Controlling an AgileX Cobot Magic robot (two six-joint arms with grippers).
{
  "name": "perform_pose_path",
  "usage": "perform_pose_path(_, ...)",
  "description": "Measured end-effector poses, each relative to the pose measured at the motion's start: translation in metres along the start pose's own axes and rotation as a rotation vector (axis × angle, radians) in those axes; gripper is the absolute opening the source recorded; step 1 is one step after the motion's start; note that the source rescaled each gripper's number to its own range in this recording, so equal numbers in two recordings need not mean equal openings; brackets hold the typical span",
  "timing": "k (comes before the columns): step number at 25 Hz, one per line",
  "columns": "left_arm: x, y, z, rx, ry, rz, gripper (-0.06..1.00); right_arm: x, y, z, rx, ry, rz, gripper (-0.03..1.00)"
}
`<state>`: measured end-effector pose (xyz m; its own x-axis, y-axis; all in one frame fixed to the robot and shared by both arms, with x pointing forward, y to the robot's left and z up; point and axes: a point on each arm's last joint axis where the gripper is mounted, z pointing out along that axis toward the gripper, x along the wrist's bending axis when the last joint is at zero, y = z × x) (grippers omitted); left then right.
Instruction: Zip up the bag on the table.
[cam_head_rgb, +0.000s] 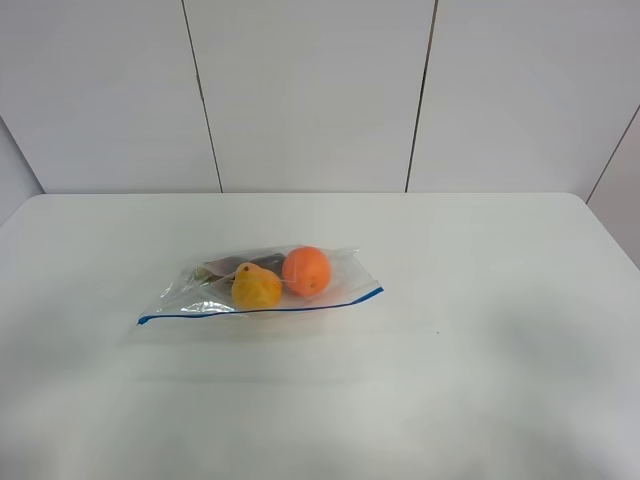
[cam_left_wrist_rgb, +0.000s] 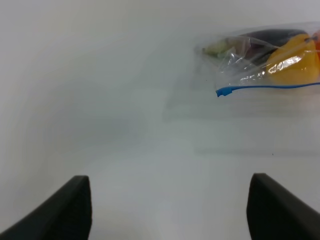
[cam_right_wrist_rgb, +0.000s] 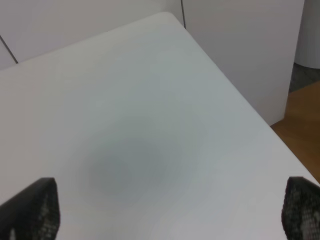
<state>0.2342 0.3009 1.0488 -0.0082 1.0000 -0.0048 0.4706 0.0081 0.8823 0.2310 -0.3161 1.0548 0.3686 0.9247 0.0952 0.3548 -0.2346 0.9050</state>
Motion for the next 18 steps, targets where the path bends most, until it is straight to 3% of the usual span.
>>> perform_pose_path(18, 0.0000, 0.0000, 0.0000, 0.000, 0.000, 0.000, 0.71, 0.0004, -0.0002, 0.0000, 0.002, 0.004, 0.008, 1.00)
